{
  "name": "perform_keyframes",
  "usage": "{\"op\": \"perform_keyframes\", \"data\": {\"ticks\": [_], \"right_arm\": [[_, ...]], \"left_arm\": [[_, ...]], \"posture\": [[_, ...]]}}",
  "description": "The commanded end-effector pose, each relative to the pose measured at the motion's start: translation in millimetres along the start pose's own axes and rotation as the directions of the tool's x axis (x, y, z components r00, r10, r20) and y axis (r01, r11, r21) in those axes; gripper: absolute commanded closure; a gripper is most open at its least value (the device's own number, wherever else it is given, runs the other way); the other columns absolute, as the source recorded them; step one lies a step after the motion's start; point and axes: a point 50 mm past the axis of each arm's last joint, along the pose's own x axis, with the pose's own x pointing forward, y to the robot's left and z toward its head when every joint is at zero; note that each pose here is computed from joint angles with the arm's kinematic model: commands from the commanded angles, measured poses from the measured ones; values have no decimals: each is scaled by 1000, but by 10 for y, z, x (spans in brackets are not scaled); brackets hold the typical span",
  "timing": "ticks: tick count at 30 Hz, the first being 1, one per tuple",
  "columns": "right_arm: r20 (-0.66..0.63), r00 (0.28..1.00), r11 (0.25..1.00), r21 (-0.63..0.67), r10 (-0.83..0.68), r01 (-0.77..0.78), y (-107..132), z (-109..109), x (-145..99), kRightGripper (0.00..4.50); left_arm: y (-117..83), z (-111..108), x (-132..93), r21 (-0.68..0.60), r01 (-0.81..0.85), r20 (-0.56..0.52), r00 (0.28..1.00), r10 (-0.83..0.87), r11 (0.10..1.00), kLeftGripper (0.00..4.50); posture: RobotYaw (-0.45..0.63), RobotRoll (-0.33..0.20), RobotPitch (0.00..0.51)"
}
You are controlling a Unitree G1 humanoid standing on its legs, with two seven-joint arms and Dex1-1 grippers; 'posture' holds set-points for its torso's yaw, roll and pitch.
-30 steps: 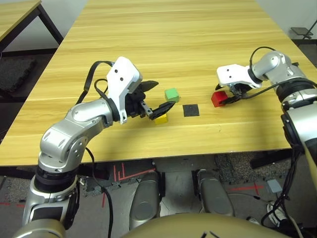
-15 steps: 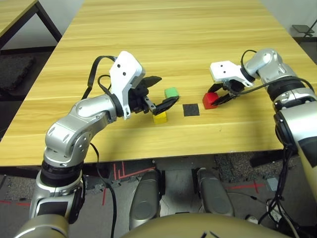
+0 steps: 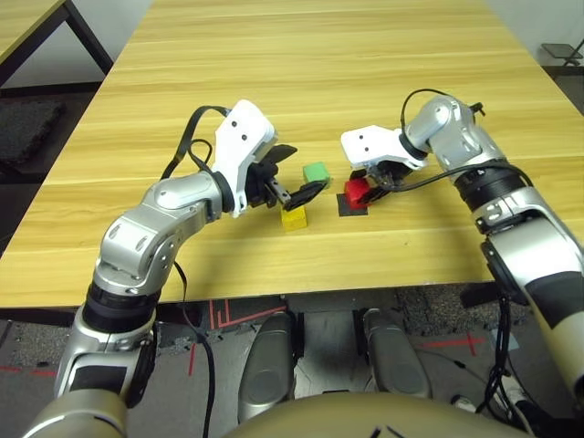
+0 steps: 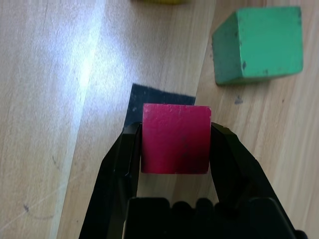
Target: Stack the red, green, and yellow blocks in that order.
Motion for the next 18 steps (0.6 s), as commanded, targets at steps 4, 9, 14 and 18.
{"op": "perform_keyframes", "data": {"ticks": [4,9,14,18], "right_arm": [[-48,999,1000,14,20,-19,72,-38,65,2370],[-79,997,999,29,16,-13,87,-79,40,1658],[-38,999,999,38,2,-1,81,-84,-20,115],[105,993,995,86,-50,41,12,-60,-308,52]], "left_arm": [[-3,-36,29,5,-4,-11,1000,4,1000,0],[35,-42,44,11,-6,-16,1000,7,1000,0],[90,-90,74,27,13,-52,999,-12,1000,0],[133,-123,120,38,51,-75,996,-48,998,0]], "posture": [[529,-248,131],[521,-244,121],[497,-230,106],[480,-221,98]]}}
